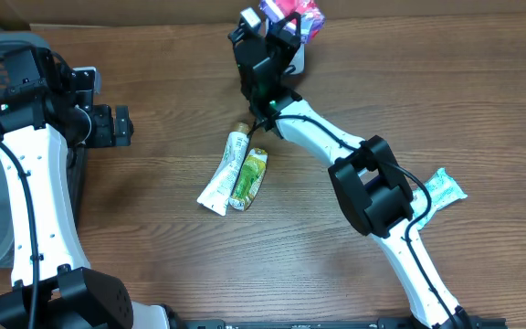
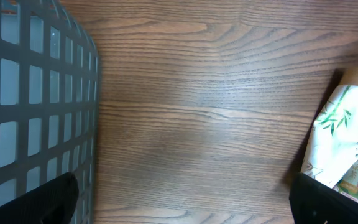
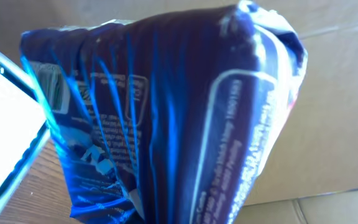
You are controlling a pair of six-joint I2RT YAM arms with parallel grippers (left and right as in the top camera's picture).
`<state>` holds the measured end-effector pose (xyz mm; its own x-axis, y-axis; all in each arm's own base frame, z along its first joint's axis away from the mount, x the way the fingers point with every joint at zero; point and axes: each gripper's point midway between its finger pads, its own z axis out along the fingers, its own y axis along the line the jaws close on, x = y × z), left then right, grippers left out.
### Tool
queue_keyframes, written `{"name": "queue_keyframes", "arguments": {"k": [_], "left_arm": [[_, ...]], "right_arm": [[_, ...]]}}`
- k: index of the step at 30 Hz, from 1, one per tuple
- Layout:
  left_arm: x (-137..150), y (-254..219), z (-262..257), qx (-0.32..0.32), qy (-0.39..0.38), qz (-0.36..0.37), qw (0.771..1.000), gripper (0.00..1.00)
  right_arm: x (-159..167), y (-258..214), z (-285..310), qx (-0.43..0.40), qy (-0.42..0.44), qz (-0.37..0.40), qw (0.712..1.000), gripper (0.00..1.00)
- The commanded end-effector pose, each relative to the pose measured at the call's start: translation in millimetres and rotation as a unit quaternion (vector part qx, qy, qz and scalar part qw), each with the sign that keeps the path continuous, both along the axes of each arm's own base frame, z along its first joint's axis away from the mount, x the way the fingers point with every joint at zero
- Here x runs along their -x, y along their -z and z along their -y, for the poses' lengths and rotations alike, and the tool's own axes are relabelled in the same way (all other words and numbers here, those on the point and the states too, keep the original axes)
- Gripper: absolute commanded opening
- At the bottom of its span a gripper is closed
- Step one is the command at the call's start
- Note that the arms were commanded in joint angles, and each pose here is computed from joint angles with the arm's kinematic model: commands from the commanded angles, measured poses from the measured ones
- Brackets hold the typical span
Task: Scan the item barcode
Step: 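Place the purple package on the table's right side and release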
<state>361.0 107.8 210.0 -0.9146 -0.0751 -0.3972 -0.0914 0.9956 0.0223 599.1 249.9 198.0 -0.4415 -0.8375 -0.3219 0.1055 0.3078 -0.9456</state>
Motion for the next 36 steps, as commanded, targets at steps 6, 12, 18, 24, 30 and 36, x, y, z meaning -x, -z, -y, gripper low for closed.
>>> {"name": "queue_keyframes", "arguments": {"k": [6,12,18,24,30,36], "left_arm": [[2,-2,0,-0.004,0.010,0.002,1.000,1.00],[2,-2,0,-0.004,0.010,0.002,1.000,0.99],[2,-2,0,-0.004,0.011,0.002,1.000,1.00],[2,-2,0,-0.004,0.011,0.002,1.000,1.00],[2,-2,0,-0.004,0.010,0.002,1.000,1.00],[2,-2,0,-0.004,0.011,0.002,1.000,1.00]], "right_arm": [[88,-215,68,-0.207,0.030,0.119,0.971,0.04],[159,-197,91,-0.523,-0.036,-0.045,0.850,0.04],[195,-139,144,-0.693,0.102,-0.166,0.694,0.04],[206,-57,206,-0.715,0.291,-0.167,0.614,0.04],[212,35,238,-0.713,0.381,-0.150,0.569,0.04],[234,110,271,-0.711,0.444,-0.125,0.531,0.04]]}}
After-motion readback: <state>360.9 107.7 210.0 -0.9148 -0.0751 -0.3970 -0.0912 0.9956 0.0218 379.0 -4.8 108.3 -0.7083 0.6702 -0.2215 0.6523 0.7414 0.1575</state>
